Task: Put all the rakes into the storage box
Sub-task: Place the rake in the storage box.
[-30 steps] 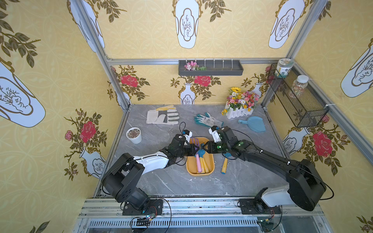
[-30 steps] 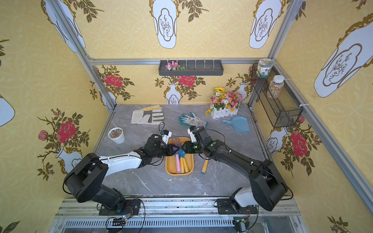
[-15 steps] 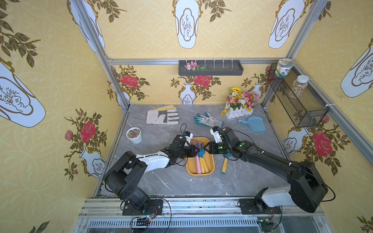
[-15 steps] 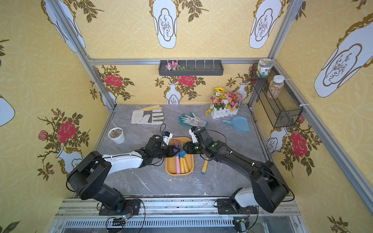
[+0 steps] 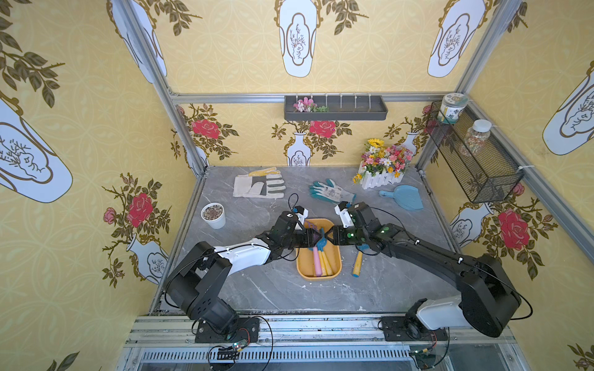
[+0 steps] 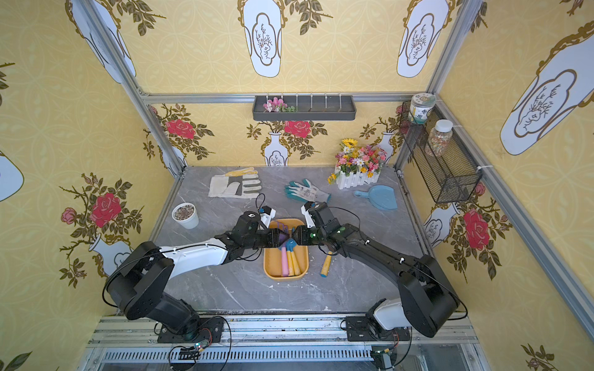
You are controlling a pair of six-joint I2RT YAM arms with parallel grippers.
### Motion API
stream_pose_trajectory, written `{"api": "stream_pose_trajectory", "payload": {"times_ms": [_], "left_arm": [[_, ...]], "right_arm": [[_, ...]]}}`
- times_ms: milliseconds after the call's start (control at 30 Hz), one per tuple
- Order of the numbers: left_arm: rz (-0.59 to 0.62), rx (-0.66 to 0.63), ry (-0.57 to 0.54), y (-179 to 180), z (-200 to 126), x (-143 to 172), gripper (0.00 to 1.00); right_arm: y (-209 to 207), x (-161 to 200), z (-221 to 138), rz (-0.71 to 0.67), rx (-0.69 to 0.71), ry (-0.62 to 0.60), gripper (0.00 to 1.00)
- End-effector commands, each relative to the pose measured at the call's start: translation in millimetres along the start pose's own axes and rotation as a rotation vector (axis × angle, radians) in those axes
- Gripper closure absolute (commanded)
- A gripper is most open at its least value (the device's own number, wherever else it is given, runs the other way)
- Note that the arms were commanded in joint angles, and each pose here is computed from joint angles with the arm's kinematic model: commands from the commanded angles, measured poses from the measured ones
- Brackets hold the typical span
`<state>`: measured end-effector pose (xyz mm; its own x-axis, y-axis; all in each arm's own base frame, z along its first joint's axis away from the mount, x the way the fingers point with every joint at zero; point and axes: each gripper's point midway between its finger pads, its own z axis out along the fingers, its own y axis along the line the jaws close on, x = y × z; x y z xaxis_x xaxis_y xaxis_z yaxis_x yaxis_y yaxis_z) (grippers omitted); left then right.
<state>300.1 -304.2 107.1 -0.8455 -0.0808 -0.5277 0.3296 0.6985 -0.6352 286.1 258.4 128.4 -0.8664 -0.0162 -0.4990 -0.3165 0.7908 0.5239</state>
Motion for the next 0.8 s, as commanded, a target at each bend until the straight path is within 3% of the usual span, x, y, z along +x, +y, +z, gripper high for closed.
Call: {"api": "stream_pose_trajectory", "payload": {"times_ms": [0,167,533,767], "left_arm": [[0.003,-0.227,-0.058,29,-10,-21,0.60],[0.045,-0.344,-0.094,36,-18,-40,0.61],[0.011,-0.246,-0.093,25,-10,-34,0.68],[-0.033,-0.209,-0.103,21,-3,-36,0.67]], "right_arm": [[0,-5,2,-0.003,0.004,-0.023,0.55],[-1,-5,2,0.000,0.007,-0.026,0.55],[-17,-3,-1,0.028,0.073,-0.041,0.56],[-96,18,-23,0.136,0.504,-0.034,0.55]]}}
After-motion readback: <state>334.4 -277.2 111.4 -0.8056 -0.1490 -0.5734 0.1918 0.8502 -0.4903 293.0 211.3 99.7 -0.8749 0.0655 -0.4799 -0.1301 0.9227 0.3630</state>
